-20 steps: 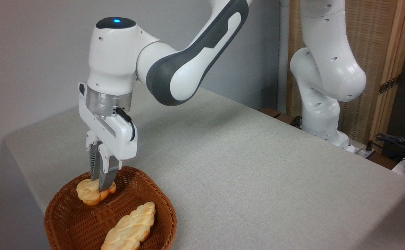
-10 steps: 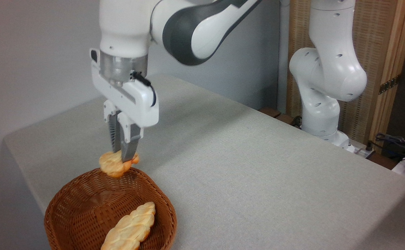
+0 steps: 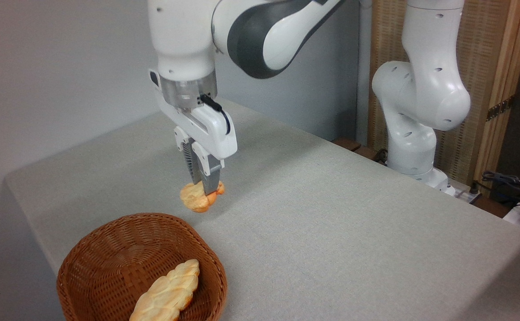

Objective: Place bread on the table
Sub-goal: 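Lift the bun out of the basket and carry it onto the table, then lower the bun onto the tablecloth and open the gripper, then raise the open gripper away from the bun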

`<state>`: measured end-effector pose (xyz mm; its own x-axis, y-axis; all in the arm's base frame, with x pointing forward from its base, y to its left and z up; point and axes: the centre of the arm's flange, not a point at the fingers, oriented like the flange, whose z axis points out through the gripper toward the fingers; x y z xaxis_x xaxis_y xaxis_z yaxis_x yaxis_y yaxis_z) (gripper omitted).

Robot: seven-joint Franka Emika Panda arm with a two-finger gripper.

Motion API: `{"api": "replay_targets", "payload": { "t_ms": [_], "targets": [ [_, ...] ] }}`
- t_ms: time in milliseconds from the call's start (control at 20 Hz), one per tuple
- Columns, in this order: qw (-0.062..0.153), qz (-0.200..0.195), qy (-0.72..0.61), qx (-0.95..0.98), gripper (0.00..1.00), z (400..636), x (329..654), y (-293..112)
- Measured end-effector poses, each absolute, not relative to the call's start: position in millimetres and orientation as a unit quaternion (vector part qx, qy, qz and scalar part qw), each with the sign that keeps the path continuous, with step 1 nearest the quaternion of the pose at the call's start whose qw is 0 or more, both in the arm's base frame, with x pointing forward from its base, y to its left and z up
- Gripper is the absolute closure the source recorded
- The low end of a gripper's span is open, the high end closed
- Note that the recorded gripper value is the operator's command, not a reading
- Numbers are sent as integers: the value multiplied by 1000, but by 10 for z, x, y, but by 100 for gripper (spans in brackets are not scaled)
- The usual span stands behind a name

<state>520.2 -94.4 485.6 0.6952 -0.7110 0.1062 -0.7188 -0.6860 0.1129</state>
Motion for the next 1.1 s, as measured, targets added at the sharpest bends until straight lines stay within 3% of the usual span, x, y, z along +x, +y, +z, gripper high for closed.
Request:
{"api": "replay_targets", "payload": {
  "t_ms": [50,100,300,700,950,1100],
  "targets": [
    [75,19,-393,916,8,4774,5182,-985],
    [76,11,-395,916,0,4695,5175,-1013],
    [77,-1,-387,919,0,4568,5202,-1025],
    [76,5,-387,919,0,4631,5222,-1026],
    [66,48,-382,920,0,5047,5353,-951],
    [33,65,-375,924,0,5301,5441,-687]
  ]
}}
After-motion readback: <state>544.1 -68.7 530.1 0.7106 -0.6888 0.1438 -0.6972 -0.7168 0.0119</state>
